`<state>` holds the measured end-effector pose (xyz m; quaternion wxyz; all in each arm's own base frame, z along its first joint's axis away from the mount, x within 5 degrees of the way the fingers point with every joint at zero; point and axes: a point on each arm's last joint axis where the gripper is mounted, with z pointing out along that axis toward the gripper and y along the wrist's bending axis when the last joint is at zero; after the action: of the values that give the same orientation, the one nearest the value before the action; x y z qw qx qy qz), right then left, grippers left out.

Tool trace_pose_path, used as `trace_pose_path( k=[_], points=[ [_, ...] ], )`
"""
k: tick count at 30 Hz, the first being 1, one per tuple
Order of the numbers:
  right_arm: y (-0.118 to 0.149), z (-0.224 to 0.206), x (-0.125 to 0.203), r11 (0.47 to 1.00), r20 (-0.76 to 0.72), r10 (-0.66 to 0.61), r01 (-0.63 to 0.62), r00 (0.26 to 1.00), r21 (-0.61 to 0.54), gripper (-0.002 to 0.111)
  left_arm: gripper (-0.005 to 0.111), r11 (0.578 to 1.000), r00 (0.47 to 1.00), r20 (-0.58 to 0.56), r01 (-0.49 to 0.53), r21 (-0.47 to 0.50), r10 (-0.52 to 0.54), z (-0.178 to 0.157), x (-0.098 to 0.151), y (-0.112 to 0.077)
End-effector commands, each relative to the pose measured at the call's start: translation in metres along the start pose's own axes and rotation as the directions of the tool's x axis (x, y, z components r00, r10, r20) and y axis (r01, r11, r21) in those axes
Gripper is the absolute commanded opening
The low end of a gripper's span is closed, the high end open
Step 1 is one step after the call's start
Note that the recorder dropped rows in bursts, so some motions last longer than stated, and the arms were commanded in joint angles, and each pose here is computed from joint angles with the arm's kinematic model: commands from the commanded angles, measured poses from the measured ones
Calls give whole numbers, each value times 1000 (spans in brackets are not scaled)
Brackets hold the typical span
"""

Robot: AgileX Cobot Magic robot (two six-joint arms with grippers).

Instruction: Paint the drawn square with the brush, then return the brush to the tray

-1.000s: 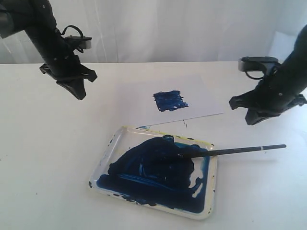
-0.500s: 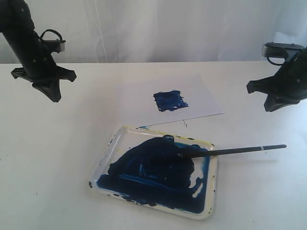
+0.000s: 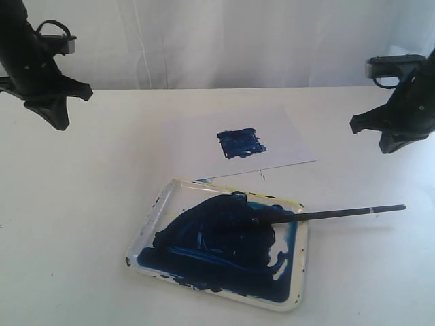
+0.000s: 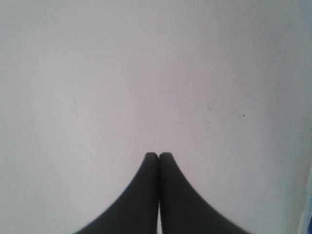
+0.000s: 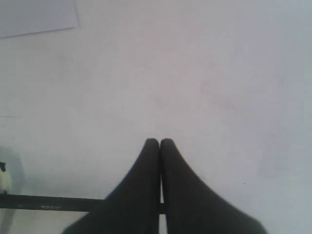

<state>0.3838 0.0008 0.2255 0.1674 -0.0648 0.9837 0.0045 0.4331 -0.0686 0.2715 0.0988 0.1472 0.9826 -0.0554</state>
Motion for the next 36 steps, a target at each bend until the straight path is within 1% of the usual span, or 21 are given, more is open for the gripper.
trace_pose_path(
  k=[1,4,6,10,15,18,24,27,28,32,36],
  points=[
    [22,-3,-3,999,-13,-17,17,1000,-29,0,0,997,992,-99,81,10,-80,-17,31,18],
    [24,-5,0,998,-57,4,-8,998,-65,0,0,994,987,-111,113,1,-112,-26,48,29],
    [21,-9,5,998,-94,11,-17,995,-66,0,0,993,985,-124,122,-6,-121,-29,58,31],
    [17,-28,14,998,-120,9,-15,993,-54,0,0,993,981,-150,118,-25,-120,-37,81,26],
    [18,-64,33,999,-58,10,-12,998,-44,0,0,993,987,-111,118,-24,-120,-58,108,15],
    [20,-88,48,999,-3,15,-15,1000,-42,0,0,993,990,-83,112,-40,-115,-74,129,8],
    [27,-145,83,999,168,23,-16,986,-39,0,0,992,991,87,105,-68,-99,-108,173,-8],
    [31,-172,106,999,234,28,-16,972,-51,0,0,991,983,154,113,-78,-100,-116,200,-16],
    [32,-181,115,999,262,26,-14,965,-48,0,0,989,976,191,125,-81,-108,-120,208,-19],
    [37,-211,153,999,383,19,-6,923,-36,0,0,987,941,326,124,-101,-85,-134,243,-30],
    [42,-230,191,1000,490,12,-1,872,-22,0,0,984,882,465,140,-109,-74,-150,282,-43]
  ],
)
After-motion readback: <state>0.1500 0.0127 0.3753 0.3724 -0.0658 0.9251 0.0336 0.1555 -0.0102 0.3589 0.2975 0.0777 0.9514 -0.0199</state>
